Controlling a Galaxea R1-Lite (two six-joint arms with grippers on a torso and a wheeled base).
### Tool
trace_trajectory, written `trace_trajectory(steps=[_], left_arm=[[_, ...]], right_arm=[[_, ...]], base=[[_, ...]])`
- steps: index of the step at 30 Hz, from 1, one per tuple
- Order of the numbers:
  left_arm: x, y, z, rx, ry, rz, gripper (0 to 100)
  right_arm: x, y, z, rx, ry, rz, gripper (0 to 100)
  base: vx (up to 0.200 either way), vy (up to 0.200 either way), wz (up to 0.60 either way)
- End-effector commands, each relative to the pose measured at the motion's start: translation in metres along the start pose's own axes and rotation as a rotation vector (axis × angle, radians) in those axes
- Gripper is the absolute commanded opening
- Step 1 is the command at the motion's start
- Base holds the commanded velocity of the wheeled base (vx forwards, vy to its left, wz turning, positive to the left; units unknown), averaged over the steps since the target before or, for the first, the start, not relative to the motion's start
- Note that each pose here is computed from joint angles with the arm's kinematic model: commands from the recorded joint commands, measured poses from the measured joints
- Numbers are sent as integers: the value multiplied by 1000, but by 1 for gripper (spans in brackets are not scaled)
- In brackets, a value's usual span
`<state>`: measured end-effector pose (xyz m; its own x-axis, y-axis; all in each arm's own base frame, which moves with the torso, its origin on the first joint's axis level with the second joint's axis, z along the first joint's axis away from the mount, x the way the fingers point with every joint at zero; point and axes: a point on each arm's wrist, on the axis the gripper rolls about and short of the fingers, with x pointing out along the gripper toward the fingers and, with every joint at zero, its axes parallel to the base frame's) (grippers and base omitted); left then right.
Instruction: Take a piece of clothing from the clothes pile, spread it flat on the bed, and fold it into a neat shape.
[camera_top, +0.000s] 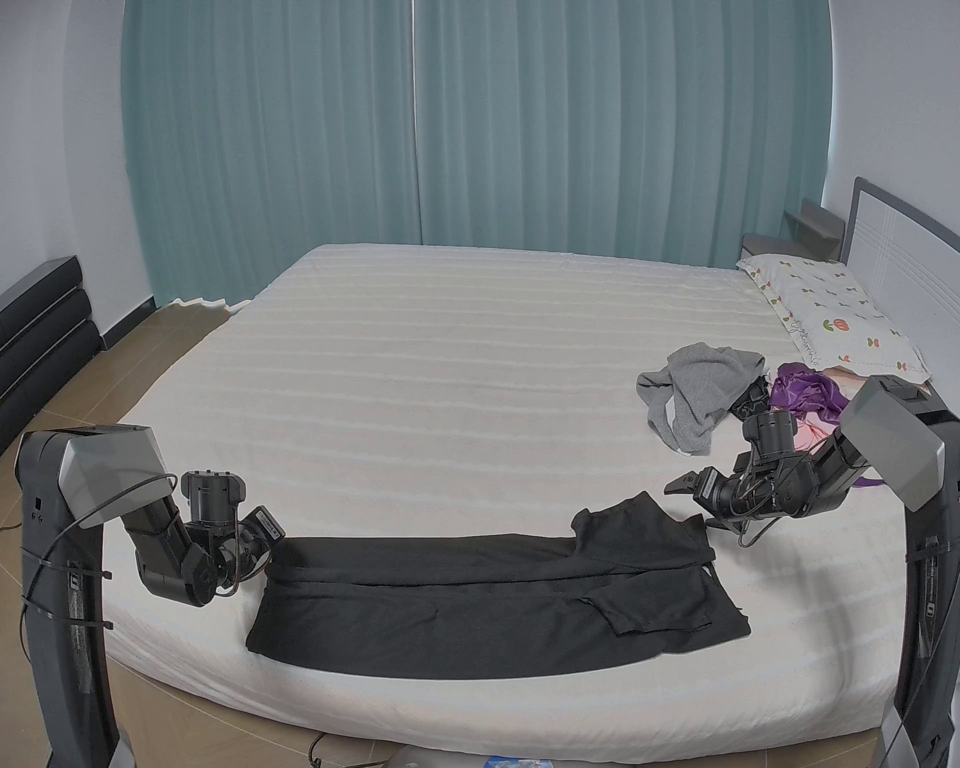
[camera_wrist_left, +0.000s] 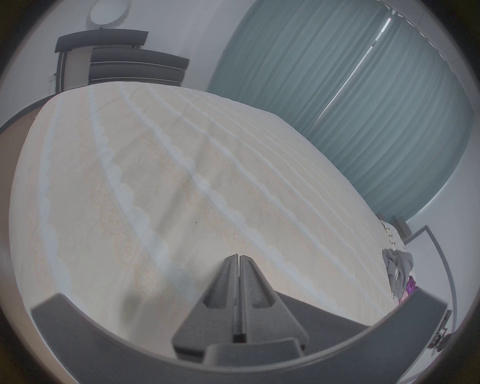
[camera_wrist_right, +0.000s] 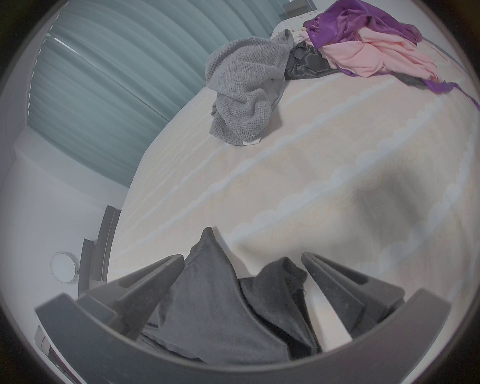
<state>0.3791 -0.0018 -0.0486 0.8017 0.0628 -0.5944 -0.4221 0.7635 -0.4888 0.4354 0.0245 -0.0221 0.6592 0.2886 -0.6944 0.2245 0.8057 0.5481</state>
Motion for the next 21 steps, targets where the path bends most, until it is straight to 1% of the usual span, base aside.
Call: trace_trajectory(steps=[1, 3, 5, 7, 8, 16, 21], left_arm=[[0, -1, 3, -29, -11, -6, 0], [0, -1, 2, -31, -11, -8, 0], [1, -1, 2, -31, -9, -6, 0], [1, -1, 2, -31, -9, -6, 0], [1, -1, 2, -31, -8, -7, 0], [2, 0, 0, -31, -4, -5, 0], [1, -1, 0, -32, -5, -6, 0]], right_arm=[[16, -3, -4, 12, 10, -6, 100], [19, -3, -5, 10, 14, -8, 100], [23, -4, -5, 5, -12, -40, 100], [24, -4, -5, 7, -16, -46, 100], [25, -5, -6, 8, -14, -47, 0], [25, -5, -4, 8, -27, -58, 0], [16, -5, 7, 13, -63, -57, 0]], base=[[0, 0, 0], [0, 0, 0], [0, 0, 0], [0, 0, 0], [0, 0, 0], [0, 0, 0], [0, 0, 0]])
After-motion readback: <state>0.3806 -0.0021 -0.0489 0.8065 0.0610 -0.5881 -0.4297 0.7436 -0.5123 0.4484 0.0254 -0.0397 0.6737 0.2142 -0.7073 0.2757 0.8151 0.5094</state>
